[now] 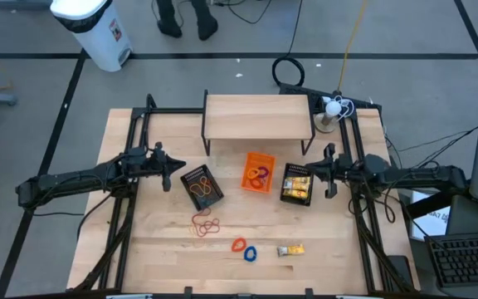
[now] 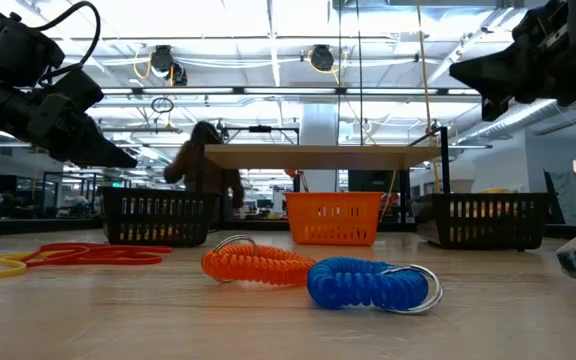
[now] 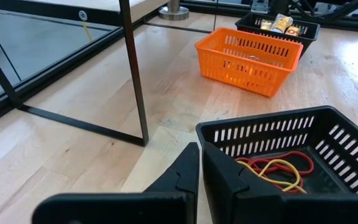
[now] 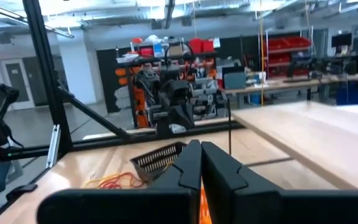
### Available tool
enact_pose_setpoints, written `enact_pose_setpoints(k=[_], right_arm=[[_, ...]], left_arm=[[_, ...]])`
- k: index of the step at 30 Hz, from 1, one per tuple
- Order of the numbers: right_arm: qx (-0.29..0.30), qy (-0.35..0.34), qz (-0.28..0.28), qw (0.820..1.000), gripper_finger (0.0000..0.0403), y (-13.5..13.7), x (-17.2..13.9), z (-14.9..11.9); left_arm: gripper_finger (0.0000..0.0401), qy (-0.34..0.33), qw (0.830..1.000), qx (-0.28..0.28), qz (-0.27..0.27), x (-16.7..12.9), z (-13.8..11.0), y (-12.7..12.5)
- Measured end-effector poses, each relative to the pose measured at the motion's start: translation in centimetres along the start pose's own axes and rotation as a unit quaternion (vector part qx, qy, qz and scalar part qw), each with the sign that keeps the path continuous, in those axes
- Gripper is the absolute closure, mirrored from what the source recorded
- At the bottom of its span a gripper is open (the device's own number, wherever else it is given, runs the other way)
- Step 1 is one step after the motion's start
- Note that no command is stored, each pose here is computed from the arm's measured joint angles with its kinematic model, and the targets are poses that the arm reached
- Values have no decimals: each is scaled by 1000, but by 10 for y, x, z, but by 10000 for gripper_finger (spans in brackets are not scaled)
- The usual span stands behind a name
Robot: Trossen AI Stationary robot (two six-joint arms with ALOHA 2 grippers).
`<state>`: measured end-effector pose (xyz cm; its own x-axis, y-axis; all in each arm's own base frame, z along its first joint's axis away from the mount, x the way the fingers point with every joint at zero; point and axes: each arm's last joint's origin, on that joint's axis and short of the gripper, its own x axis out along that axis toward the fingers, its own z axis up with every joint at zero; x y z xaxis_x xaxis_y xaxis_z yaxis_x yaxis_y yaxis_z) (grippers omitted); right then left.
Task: Pick & Place Office Desk Supplies
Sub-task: Put the red rubber band into the left black bin
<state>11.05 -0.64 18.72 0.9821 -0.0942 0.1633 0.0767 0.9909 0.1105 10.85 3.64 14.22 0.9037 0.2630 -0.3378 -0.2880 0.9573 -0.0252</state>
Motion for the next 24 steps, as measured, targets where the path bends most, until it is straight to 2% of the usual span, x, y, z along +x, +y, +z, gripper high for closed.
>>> enact_pose_setpoints(k=[7,11,24], right_arm=[[-12,28,-2,1000,402,0,0,-6],[-8,11,0,1000,402,0,0,-3],[-9,24,0,1000,399,0,0,-6]], left_arm=[[382,0,1000,1,0,0,0,0],[382,-1,1000,3,0,0,0,0],[382,-16,999,31,-23,0,3,-1]])
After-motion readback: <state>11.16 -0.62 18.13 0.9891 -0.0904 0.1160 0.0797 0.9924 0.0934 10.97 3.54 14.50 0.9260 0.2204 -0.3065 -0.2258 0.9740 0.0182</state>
